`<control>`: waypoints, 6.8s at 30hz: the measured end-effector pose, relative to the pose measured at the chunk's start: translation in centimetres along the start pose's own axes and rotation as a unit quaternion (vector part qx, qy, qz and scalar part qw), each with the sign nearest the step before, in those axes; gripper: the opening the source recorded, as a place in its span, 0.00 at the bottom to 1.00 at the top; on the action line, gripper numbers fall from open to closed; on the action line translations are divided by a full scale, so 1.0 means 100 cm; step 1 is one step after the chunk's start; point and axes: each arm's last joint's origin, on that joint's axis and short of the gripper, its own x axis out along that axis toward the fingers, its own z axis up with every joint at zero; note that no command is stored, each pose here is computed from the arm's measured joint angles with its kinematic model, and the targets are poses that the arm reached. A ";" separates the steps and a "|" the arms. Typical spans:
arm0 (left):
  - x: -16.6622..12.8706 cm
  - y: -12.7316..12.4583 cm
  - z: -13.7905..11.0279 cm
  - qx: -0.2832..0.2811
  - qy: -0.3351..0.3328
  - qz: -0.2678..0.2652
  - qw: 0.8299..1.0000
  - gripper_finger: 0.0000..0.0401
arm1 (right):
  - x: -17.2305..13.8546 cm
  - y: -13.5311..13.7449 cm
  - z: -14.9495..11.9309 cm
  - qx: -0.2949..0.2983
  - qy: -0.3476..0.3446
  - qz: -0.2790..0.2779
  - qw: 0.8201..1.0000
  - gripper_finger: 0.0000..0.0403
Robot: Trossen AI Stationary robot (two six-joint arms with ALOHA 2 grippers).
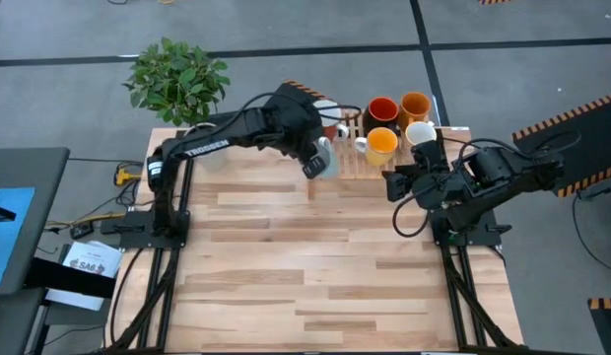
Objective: Place coffee mugs
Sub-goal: Put the green patterned mug on the shelf, then return to Home Position
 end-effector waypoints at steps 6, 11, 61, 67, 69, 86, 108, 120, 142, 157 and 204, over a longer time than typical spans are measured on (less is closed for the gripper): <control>0.006 0.000 -0.001 -0.067 0.004 0.019 0.998 0.01 | 0.000 0.000 0.000 0.010 0.000 -0.001 1.000 0.59; 0.006 0.001 -0.007 -0.133 0.030 0.036 0.990 0.01 | 0.000 0.000 0.000 0.010 -0.002 -0.001 1.000 0.59; -0.087 -0.018 0.028 -0.045 -0.146 -0.061 0.986 0.37 | 0.000 -0.001 0.000 -0.013 -0.007 -0.006 1.000 0.59; -0.125 -0.060 -0.007 0.061 -0.192 -0.024 0.979 0.34 | 0.000 0.000 -0.001 -0.039 0.007 0.000 0.999 0.59; -0.128 -0.073 -0.026 0.079 -0.212 -0.006 0.974 0.29 | 0.000 0.000 -0.001 -0.047 0.007 0.001 0.999 0.59; -0.096 -0.019 -0.246 -0.065 -0.366 -0.205 0.906 0.00 | 0.000 0.000 -0.003 -0.075 0.045 0.017 0.996 0.59; -0.066 0.030 -0.354 -0.112 -0.427 -0.280 0.853 0.00 | -0.003 0.002 -0.009 -0.061 0.098 0.039 0.993 0.59; -0.073 0.036 -0.358 -0.104 -0.455 -0.278 0.839 0.00 | -0.002 -0.006 -0.038 -0.137 0.125 0.024 0.982 0.57; -0.052 0.034 -0.374 -0.052 -0.355 -0.236 0.903 0.00 | 0.040 -0.108 -0.105 -0.121 -0.071 0.275 0.951 0.07; -0.052 0.034 -0.374 -0.046 -0.345 -0.232 0.908 0.00 | 0.096 -0.165 -0.146 -0.108 -0.150 0.310 0.933 0.06; -0.061 0.037 -0.372 -0.068 -0.389 -0.249 0.885 0.00 | 0.116 -0.172 -0.168 -0.206 -0.159 0.288 0.922 0.08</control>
